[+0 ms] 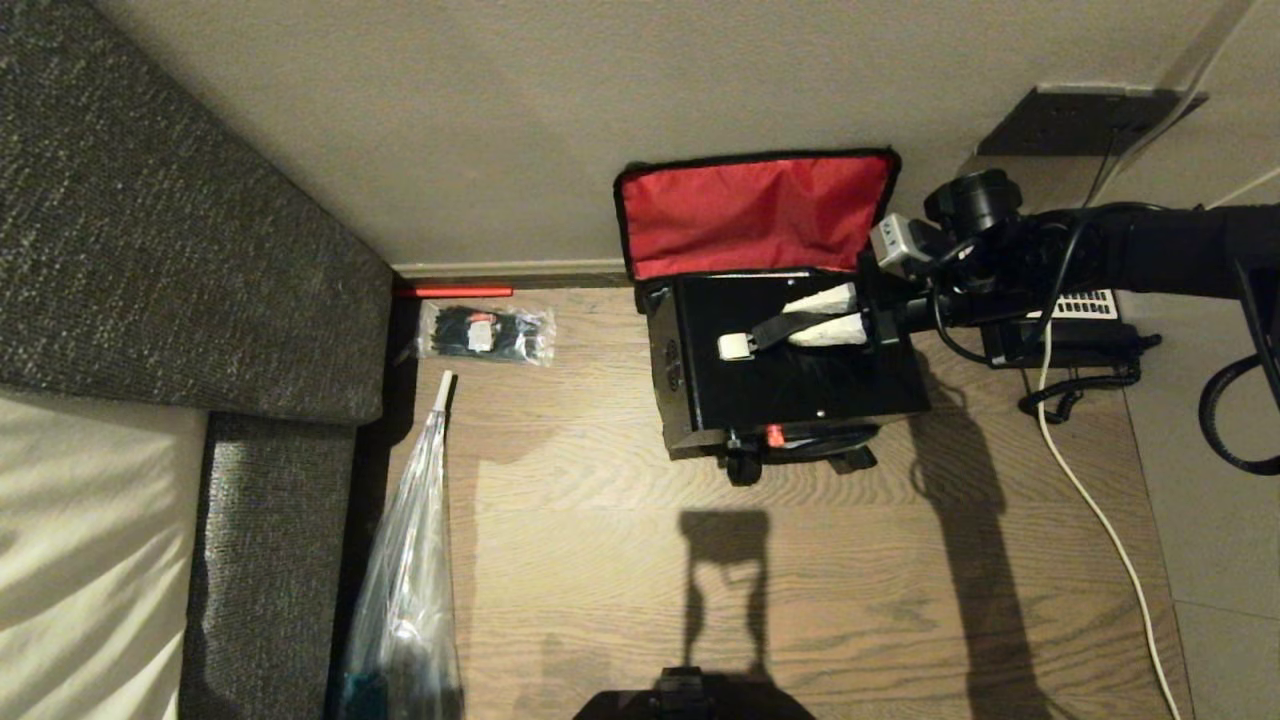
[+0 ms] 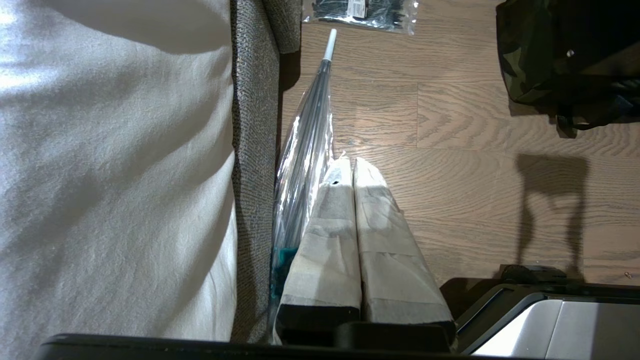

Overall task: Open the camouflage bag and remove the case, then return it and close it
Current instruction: Place the black box back

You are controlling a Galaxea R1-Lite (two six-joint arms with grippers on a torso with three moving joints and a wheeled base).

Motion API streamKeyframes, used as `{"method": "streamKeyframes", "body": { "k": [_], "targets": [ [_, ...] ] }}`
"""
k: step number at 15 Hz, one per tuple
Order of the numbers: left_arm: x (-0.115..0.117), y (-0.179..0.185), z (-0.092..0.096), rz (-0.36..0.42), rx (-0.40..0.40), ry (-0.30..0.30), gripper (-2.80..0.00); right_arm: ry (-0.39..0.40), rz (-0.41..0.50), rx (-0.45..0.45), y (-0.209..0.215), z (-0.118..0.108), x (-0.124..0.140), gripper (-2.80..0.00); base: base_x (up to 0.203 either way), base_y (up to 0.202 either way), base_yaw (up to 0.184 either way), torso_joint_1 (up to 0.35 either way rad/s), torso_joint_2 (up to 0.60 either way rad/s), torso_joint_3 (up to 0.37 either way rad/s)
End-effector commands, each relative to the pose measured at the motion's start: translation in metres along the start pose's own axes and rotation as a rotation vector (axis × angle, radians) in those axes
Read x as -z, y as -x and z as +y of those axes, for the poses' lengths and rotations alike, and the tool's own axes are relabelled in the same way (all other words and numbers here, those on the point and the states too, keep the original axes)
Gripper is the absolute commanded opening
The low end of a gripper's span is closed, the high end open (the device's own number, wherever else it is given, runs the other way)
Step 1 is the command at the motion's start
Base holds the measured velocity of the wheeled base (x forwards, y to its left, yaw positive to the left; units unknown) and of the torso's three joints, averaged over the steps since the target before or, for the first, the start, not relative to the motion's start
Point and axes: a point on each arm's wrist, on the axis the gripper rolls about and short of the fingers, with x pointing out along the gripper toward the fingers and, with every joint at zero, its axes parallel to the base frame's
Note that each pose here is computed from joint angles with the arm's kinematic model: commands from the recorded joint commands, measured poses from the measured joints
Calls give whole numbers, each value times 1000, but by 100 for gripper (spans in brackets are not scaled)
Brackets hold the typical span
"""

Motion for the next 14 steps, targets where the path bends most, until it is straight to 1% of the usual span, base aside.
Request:
{"method": "streamKeyframes", "body": {
  "k": [1,2,10,14],
  "targets": [
    [1,0,0,1,-1,0,-280,-9,0,-5,-1,1,8,-280,0,0,0,0,0,0],
    [0,0,0,0,-1,0,-280,-21,2,-3,0,1,6,-280,0,0,0,0,0,0],
    [0,0,0,0,-1,0,-280,29,-4,43,22,-4,-33,-280,0,0,0,0,0,0],
    [0,0,0,0,-1,0,-280,35,16,69,31,-5,-41,-280,0,0,0,0,0,0]
  ]
}}
